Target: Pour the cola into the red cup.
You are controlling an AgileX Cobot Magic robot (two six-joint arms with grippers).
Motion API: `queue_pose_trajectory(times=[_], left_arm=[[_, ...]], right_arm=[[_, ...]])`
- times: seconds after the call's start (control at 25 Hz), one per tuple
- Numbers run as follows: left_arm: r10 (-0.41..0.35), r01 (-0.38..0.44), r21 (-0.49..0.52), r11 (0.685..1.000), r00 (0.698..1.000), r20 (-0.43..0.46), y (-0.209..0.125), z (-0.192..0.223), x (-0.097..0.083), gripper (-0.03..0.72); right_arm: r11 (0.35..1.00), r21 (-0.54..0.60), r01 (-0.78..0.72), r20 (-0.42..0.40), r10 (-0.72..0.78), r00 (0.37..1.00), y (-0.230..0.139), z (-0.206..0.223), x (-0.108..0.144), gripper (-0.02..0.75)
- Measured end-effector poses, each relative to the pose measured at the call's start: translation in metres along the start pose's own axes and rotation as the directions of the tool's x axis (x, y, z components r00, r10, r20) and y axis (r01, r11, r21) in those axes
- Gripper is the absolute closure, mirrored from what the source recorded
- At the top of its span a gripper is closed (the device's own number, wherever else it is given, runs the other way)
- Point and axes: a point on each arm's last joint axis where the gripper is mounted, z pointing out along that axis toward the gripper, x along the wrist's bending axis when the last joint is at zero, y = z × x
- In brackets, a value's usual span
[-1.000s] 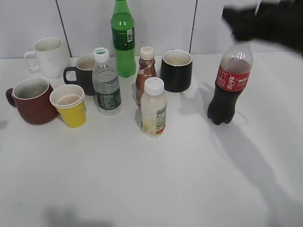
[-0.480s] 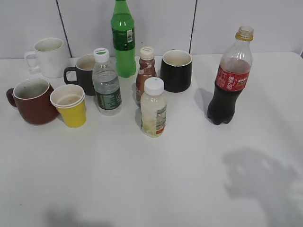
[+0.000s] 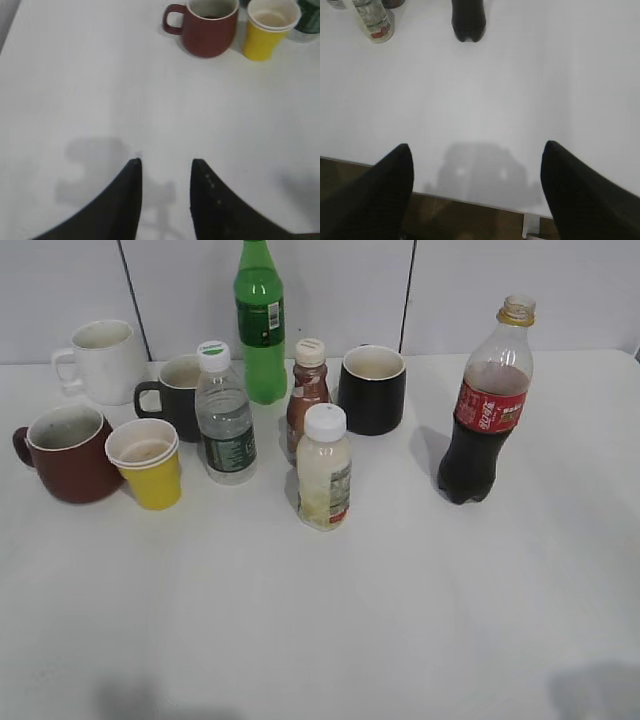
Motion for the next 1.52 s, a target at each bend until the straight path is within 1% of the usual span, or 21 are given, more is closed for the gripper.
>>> queue_pose_trajectory(times=[0.12, 0.4, 0.48, 0.64, 0.76, 0.84, 1.52], left_arm=[[0.009, -0.009, -0.005, 1.0, 1.0, 0.022, 0.0, 0.001, -0.002, 0.433], [0.004, -0.004, -0.027, 1.0, 1.0, 0.019, -0.001, -0.002, -0.002, 0.433], [-0.008, 0.008, -0.058, 0.998, 1.0, 0.008, -0.004, -0.006, -0.001, 0.433], [-0.023, 0.024, -0.155, 0.988, 1.0, 0.007, -0.013, -0.02, 0.0, 0.433], [-0.029, 0.032, -0.225, 0.974, 0.999, 0.018, -0.02, -0.029, 0.0, 0.436], [-0.03, 0.034, -0.251, 0.967, 0.999, 0.019, -0.023, -0.032, 0.0, 0.438], [-0.027, 0.031, -0.252, 0.967, 0.999, 0.019, -0.023, -0.033, 0.0, 0.451]], right_arm=[[1.0, -0.001, 0.001, 0.0, -0.001, 1.0, 0.0, 0.0, 0.0, 0.142], [1.0, -0.013, -0.003, 0.006, 0.003, 1.0, -0.001, -0.002, 0.0, 0.143], [0.999, -0.043, -0.019, 0.026, 0.02, 0.999, -0.003, -0.006, -0.001, 0.143], [0.988, -0.146, -0.045, 0.06, 0.054, 0.997, -0.012, -0.02, -0.001, 0.143], [0.985, -0.166, -0.045, 0.061, 0.056, 0.997, -0.014, -0.022, -0.001, 0.144], [0.985, -0.166, -0.045, 0.059, 0.056, 0.997, -0.014, -0.022, -0.001, 0.144], [0.985, -0.167, -0.046, 0.057, 0.056, 0.997, -0.014, -0.022, -0.001, 0.146]])
